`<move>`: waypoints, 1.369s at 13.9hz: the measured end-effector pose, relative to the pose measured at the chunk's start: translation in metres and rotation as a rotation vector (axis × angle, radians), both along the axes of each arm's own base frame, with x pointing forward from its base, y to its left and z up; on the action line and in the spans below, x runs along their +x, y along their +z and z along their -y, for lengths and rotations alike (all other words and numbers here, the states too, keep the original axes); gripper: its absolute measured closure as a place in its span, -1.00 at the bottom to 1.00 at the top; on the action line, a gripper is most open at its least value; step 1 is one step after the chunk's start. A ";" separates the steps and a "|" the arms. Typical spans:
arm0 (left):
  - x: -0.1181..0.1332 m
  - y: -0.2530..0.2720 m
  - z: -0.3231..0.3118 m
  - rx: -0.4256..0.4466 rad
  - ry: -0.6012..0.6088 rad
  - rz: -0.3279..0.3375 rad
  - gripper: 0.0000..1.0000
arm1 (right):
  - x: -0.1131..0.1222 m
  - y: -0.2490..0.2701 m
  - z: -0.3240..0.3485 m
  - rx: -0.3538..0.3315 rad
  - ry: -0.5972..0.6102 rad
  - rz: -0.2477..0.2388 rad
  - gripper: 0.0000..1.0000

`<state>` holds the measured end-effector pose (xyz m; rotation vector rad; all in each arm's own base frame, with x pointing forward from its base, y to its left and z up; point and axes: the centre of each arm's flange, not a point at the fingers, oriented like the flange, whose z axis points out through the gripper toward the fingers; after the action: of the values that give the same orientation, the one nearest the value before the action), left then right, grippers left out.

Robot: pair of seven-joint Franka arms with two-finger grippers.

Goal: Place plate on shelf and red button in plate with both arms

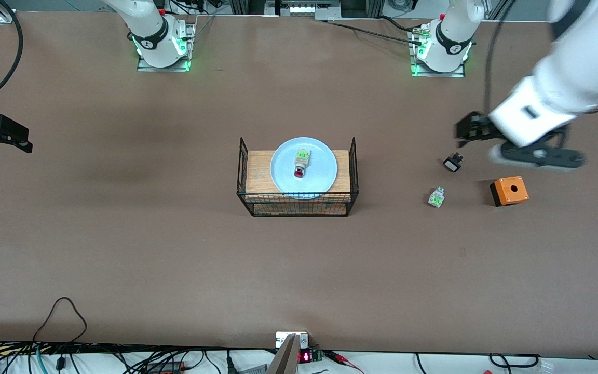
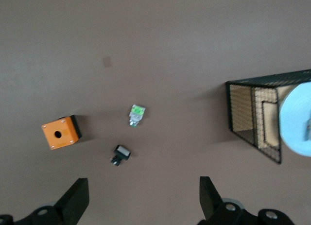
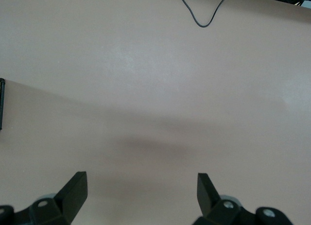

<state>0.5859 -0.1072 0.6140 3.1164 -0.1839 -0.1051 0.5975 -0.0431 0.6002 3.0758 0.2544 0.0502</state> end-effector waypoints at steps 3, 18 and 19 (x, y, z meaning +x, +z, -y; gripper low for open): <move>-0.022 0.009 -0.067 0.014 0.052 -0.001 -1.00 | 0.000 0.000 0.000 0.000 0.000 0.000 -1.00; -0.034 -0.012 -0.085 0.024 0.101 0.020 -1.00 | 0.000 0.000 0.001 -0.001 -0.001 0.001 -1.00; -0.034 -0.012 -0.084 0.024 0.103 0.020 -1.00 | 0.000 0.000 0.001 -0.001 -0.001 0.001 -1.00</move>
<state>0.5518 -0.0230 0.6023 3.1442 -0.0224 -0.0746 0.5976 -0.0438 0.6004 3.0750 0.2527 0.0518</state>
